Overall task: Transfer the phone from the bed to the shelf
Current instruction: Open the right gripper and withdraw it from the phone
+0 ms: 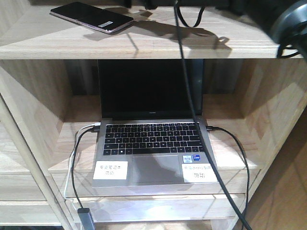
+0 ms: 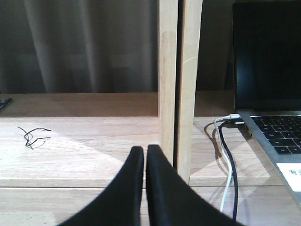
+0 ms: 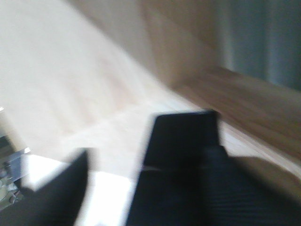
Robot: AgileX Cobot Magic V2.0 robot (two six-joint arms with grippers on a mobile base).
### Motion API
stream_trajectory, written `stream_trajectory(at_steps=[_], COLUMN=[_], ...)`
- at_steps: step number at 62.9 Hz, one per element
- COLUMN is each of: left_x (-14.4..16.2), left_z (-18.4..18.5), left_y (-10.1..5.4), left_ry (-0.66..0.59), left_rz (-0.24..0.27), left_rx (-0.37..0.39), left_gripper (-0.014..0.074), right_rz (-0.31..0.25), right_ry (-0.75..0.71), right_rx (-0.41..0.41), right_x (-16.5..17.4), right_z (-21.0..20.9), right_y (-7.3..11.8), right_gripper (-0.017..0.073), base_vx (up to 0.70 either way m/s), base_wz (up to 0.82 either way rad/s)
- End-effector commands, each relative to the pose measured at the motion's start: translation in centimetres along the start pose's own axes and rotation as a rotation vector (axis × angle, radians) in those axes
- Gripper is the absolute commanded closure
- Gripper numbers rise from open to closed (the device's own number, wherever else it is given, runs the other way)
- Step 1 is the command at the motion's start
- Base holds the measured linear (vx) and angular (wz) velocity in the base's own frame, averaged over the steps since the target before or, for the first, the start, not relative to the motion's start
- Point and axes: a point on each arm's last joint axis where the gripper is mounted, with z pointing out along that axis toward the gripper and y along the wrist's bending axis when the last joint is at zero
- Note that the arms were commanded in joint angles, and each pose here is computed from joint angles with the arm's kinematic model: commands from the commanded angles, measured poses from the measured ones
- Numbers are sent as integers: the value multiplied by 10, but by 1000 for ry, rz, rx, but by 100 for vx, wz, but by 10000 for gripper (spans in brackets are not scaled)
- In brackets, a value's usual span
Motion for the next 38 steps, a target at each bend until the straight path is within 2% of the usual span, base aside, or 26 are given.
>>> stream_trajectory(at_steps=[1,8,14,25,38], left_x=[-4,-4,-4,-4,-4], left_z=[0,0,0,0,0], left_y=[0,0,0,0,0], left_ry=[-71,-71,-71,-71,-71], left_rz=[-9,-9,-9,-9,-9], left_rx=[-3,-3,-3,-3,-3], left_gripper=[592,592,592,592,592], right_rz=[-60,-61,-52,-72,-94], right_ry=[-106,-106,-107,-86,-87], right_rx=[3,23,57,118,144], right_x=[-39,-45,-50,-56,-66], right_z=[-30,-37,-44,-56,-70], right_y=[28,34,38,45,58], right_gripper=[383,571,568,564,564], base_vx=[0,0,0,0,0], base_wz=[0,0,0,0,0])
